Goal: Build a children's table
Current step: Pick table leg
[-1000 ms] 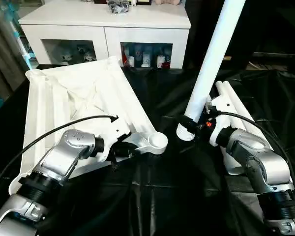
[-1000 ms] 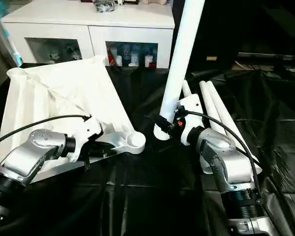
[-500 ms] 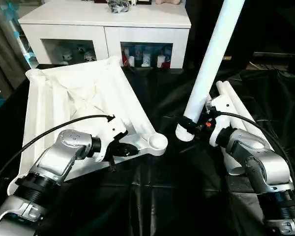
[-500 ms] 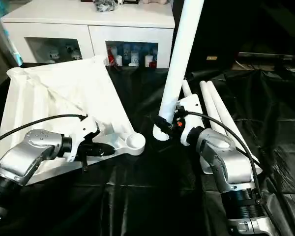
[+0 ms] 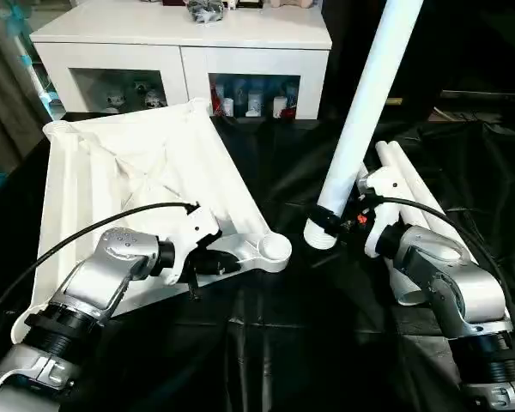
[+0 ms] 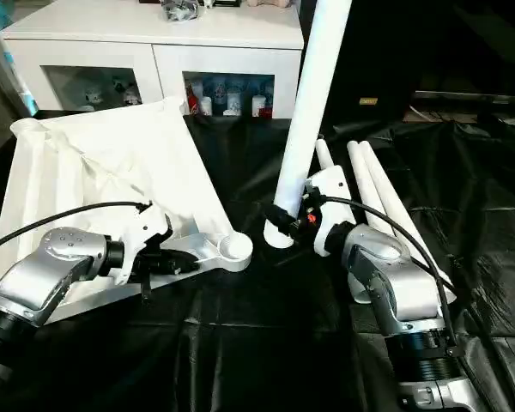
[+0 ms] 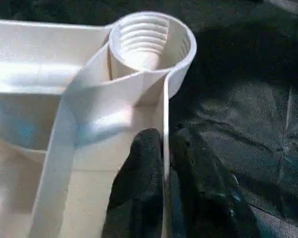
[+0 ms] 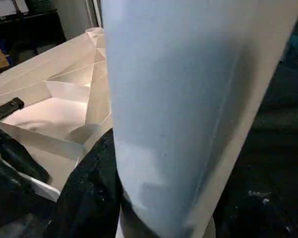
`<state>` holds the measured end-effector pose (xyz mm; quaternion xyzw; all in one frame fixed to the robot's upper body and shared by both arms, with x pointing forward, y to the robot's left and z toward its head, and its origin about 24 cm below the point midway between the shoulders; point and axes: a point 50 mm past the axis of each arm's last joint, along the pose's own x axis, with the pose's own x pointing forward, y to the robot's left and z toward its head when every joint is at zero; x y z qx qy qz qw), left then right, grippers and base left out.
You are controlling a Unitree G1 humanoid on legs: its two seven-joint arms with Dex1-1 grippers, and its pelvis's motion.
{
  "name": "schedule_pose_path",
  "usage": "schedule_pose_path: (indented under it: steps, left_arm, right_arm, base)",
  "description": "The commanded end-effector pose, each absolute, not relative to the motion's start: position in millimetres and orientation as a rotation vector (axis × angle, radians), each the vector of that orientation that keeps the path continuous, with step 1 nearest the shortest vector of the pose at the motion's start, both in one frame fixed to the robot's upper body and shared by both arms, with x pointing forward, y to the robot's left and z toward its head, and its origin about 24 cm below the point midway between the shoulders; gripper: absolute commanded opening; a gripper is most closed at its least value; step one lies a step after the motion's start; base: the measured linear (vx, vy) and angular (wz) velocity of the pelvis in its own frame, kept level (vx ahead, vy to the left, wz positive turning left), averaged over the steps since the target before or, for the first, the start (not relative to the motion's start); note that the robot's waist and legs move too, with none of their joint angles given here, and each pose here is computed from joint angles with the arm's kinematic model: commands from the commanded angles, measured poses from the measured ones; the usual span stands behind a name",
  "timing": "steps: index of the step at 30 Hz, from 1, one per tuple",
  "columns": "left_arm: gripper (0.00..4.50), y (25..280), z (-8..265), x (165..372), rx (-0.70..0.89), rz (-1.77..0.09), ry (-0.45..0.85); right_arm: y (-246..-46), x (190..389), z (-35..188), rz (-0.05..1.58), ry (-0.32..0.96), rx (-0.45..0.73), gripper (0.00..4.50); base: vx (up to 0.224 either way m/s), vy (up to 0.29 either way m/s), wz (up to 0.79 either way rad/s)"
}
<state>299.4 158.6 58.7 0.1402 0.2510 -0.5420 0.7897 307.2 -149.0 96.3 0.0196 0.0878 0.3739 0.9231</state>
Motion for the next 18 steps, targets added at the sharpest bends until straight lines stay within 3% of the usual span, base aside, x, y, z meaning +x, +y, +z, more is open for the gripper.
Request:
schedule_pose_path:
  steps: [1,6,7,11,18]
  left_arm:
    - [0.61,162.3,56.1,298.6,0.295,-1.164,0.551]
    - [0.67,163.2,55.3,297.6,0.281,-1.166,0.555]
    - [0.34,163.9,54.9,297.4,0.276,-1.164,0.556]
    - [0.06,165.3,54.6,297.6,0.266,-1.160,0.555]
    - [0.06,164.3,54.0,296.3,0.248,-1.175,0.552]
  right_arm:
    - [-148.6,309.5,104.8,0.781,0.159,0.022,1.91]
    - [-148.4,309.0,105.0,0.785,0.159,0.022,1.91]
    - [-148.4,308.8,105.0,0.786,0.160,0.023,1.91]
    - [-147.9,308.6,105.2,0.789,0.159,0.024,1.91]
    - [-143.9,308.4,106.6,0.816,0.162,0.032,1.91]
  base:
    - [0.000,0.000,0.00]
    - [0.000,0.000,0.00]
    - [0.000,0.000,0.00]
    - [0.000,0.000,0.00]
    - [0.000,0.000,0.00]
